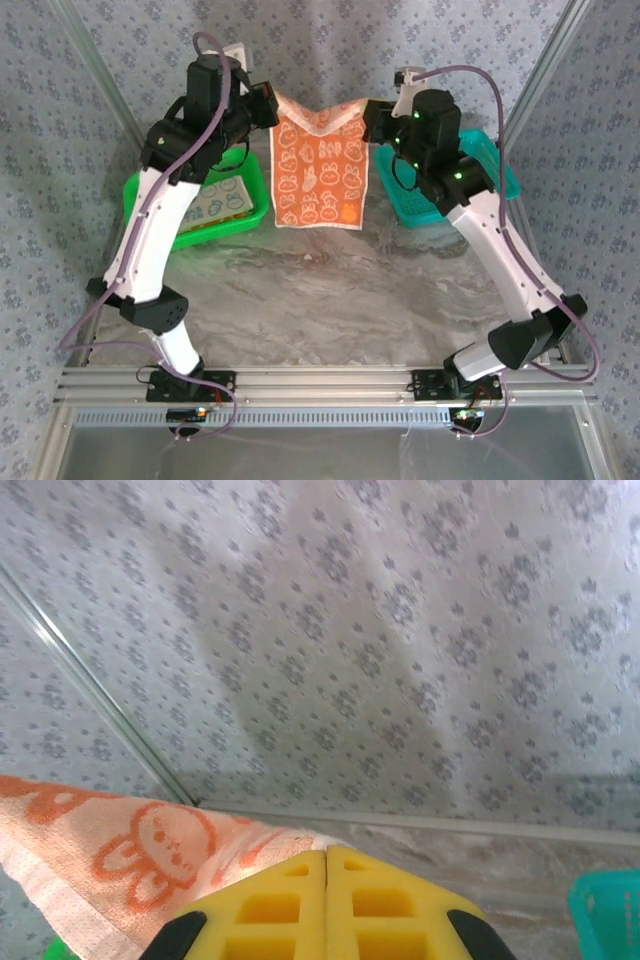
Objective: Fold and stack the towels
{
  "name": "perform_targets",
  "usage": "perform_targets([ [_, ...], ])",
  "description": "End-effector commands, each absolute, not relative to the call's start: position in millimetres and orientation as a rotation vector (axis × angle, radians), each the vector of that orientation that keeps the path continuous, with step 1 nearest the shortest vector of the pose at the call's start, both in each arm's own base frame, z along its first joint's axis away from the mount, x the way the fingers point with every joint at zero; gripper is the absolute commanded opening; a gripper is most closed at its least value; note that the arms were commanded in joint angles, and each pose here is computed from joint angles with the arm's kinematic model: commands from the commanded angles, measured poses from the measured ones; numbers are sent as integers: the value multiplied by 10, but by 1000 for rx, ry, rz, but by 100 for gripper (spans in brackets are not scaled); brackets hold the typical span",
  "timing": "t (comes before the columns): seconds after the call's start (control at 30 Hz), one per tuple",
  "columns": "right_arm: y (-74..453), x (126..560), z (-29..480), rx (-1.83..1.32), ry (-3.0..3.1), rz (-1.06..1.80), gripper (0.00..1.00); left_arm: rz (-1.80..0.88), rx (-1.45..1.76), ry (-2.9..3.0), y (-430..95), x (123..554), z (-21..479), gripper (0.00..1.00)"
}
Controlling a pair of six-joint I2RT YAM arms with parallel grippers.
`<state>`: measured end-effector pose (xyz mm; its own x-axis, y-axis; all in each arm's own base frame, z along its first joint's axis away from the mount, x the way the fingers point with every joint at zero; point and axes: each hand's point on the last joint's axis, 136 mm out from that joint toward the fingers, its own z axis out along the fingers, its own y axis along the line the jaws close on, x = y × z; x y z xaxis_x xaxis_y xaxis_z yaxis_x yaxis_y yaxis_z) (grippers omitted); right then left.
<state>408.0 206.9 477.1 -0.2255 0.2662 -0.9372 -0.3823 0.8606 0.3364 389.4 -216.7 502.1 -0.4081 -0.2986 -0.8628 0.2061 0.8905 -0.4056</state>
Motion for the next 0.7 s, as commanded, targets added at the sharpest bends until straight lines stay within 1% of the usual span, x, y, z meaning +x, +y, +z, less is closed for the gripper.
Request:
perform_targets([
  [0.0, 1973, 3714, 5260, -137, 1570, 631, 0, -510, -40, 1869, -2068, 3559, 5261, 0],
  [0.23, 1835, 3096, 5367, -151, 1528, 662, 0, -487, -25, 1800, -2087, 3018, 5468, 0],
  [0.43, 1716, 2667, 5345, -121, 1537, 719, 0, -448, -71, 1776, -2040, 2667, 5466, 0],
  [0.57, 1710, 2630, 5135, -102, 1628, 741, 0, -427, -109, 1788, -2042, 2614, 5404, 0],
  [0.67, 1651, 2784, 4921, -73, 1684, 696, 0, -356, -117, 1809, -2108, 2733, 5251, 0],
])
